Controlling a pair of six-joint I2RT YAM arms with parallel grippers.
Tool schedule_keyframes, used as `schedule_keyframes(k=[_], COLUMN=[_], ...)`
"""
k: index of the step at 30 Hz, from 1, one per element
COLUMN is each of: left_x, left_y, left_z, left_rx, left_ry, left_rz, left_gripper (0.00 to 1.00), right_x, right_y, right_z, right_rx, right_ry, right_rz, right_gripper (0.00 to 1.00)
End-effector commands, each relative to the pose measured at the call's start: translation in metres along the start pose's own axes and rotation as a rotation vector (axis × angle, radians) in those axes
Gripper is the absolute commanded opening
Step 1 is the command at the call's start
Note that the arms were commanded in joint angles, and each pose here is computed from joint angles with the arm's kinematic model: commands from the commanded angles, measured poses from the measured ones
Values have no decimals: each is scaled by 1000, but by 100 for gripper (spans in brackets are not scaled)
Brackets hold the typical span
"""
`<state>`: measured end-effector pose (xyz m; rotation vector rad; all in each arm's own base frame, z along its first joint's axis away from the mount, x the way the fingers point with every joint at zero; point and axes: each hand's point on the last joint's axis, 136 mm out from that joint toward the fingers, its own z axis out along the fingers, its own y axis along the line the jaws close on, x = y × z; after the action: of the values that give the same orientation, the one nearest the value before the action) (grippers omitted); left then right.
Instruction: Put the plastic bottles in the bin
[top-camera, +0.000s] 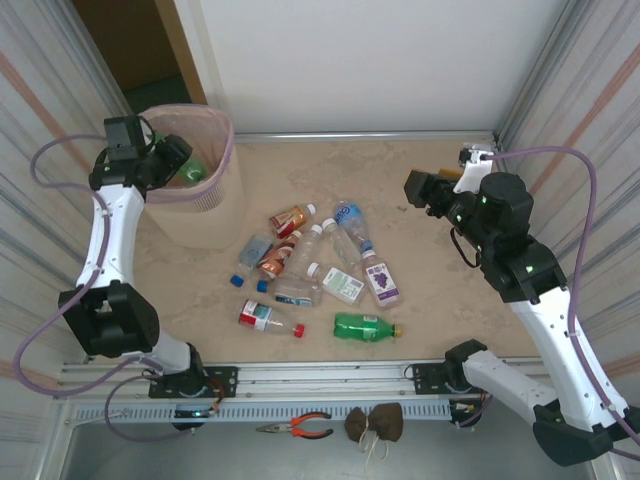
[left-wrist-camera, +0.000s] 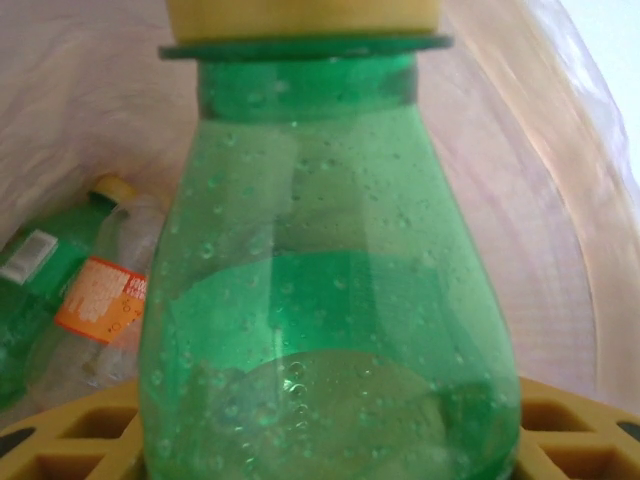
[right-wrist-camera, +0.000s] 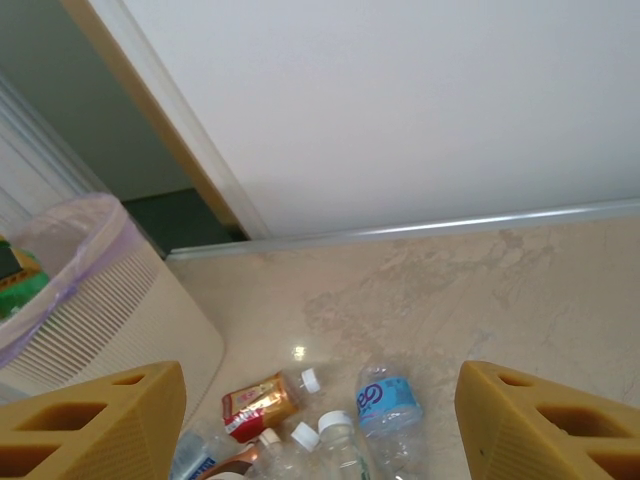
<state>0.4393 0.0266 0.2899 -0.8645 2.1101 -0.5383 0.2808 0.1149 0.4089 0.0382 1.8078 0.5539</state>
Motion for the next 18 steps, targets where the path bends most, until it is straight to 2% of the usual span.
schedule_keyframes(k=[1, 8, 13, 18], left_x=[-17, -15, -14, -7], left_y=[2, 3, -3, 7], left_z=[4, 32, 47, 72], left_rx=[-28, -90, -137, -209], left_ry=[-61, -44, -38, -8], left_rz=[-307, -512, -589, -661], left_gripper=[48, 48, 51, 49], right_x=[0, -2, -4, -5], right_y=[-6, -12, -21, -23], right_z=[-8, -20, -26, -27], right_rx=[23, 50, 85, 89], right_ry=[-11, -27, -48, -47], right_rz=[7, -9, -22, -23], right_gripper=[70, 70, 70, 70])
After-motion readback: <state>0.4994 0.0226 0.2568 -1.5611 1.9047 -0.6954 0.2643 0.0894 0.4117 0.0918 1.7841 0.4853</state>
